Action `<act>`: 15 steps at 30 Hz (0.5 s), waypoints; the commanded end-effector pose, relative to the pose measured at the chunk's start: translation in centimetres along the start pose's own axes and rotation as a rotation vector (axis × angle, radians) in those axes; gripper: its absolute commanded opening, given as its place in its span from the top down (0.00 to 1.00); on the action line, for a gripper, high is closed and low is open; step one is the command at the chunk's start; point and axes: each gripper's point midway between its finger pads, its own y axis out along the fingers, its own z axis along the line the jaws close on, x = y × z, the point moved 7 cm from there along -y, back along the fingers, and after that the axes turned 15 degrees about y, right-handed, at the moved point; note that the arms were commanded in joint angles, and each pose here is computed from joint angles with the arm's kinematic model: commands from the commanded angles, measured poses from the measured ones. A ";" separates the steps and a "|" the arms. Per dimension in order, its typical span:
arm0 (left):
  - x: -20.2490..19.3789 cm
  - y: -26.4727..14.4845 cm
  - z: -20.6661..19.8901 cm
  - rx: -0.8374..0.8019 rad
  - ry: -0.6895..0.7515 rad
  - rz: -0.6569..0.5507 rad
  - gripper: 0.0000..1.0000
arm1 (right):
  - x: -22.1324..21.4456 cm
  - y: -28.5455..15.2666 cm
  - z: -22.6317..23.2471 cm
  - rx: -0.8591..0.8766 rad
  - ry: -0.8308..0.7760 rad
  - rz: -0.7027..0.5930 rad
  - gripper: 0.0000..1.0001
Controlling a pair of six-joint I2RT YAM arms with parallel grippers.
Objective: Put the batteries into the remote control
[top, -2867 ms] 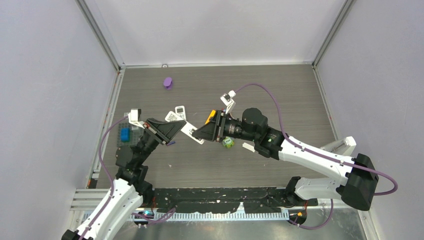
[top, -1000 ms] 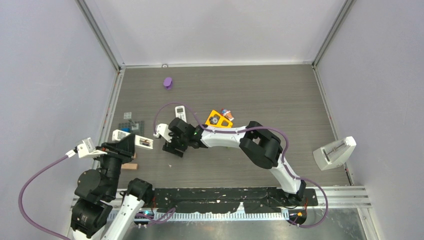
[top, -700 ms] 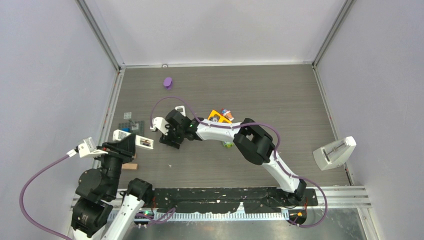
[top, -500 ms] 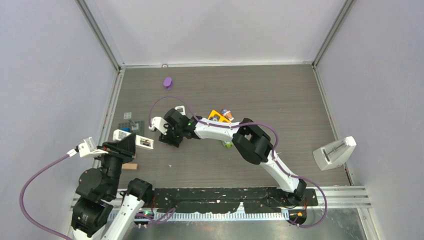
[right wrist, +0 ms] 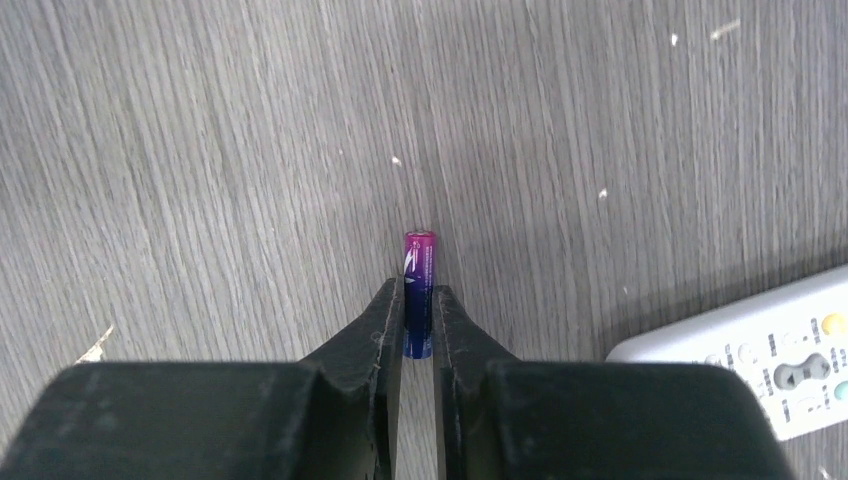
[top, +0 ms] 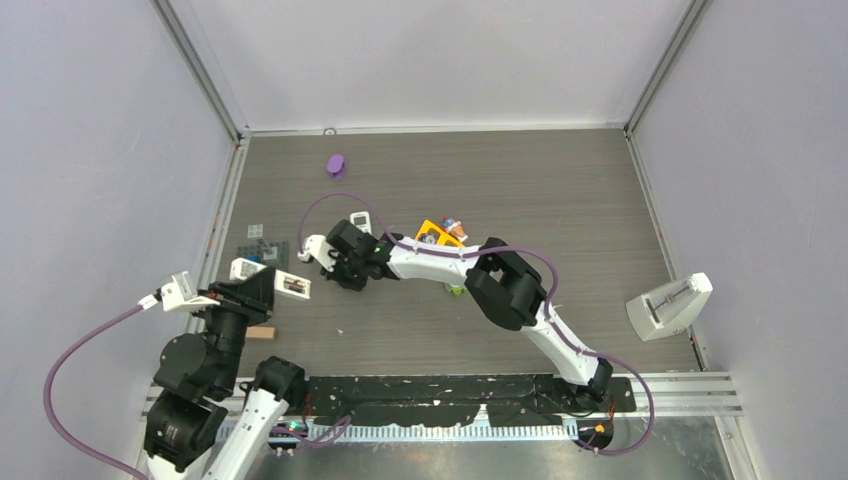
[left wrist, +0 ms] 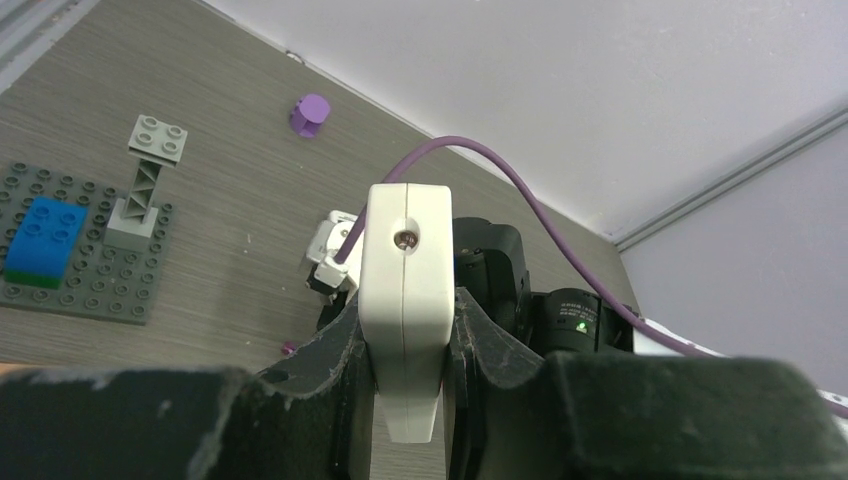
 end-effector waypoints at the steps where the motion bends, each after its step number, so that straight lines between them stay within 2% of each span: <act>1: 0.3 0.3 -1.0 -0.064 -0.014 -0.012 1.00 | 0.6 -3.9 -1.4 -0.032 0.197 -0.018 0.93; 3: 0.3 0.5 -1.7 -0.125 -0.001 -0.008 1.00 | 2.3 -7.2 -2.2 -0.014 0.282 -0.115 0.93; 6: -0.2 0.9 -3.4 -0.278 0.037 0.019 1.00 | 1.5 -10.5 -3.9 -0.043 0.367 -0.188 0.93; 7: -0.4 1.1 -4.1 -0.330 0.043 0.035 1.00 | 2.6 -12.6 -4.0 -0.053 0.370 -0.249 0.93; 8: -0.6 1.3 -4.7 -0.376 0.046 0.045 1.00 | 1.8 -13.3 -4.4 -0.069 0.398 -0.248 0.93; 9: -0.8 1.3 -5.5 -0.449 0.042 0.069 1.00 | 2.5 -15.5 -4.6 -0.091 0.419 -0.302 0.93; 10: -0.8 1.5 -6.0 -0.479 0.036 0.077 1.00 | 1.4 -15.8 -4.9 -0.123 0.441 -0.293 0.93; 11: -1.0 1.6 -6.7 -0.536 0.028 0.094 1.00 | 2.1 -17.8 -5.0 -0.134 0.461 -0.351 0.93; 12: -1.0 1.8 -7.3 -0.576 0.018 0.104 1.00 | 0.8 -18.0 -5.1 -0.151 0.483 -0.339 0.93; 13: -1.1 2.0 -7.9 -0.617 0.007 0.118 1.00 | 1.5 -19.9 -5.0 -0.152 0.506 -0.398 0.93; 15: -1.4 2.5 -9.0 -0.686 -0.025 0.153 1.00 | 0.9 -21.8 -4.7 -0.159 0.544 -0.437 0.93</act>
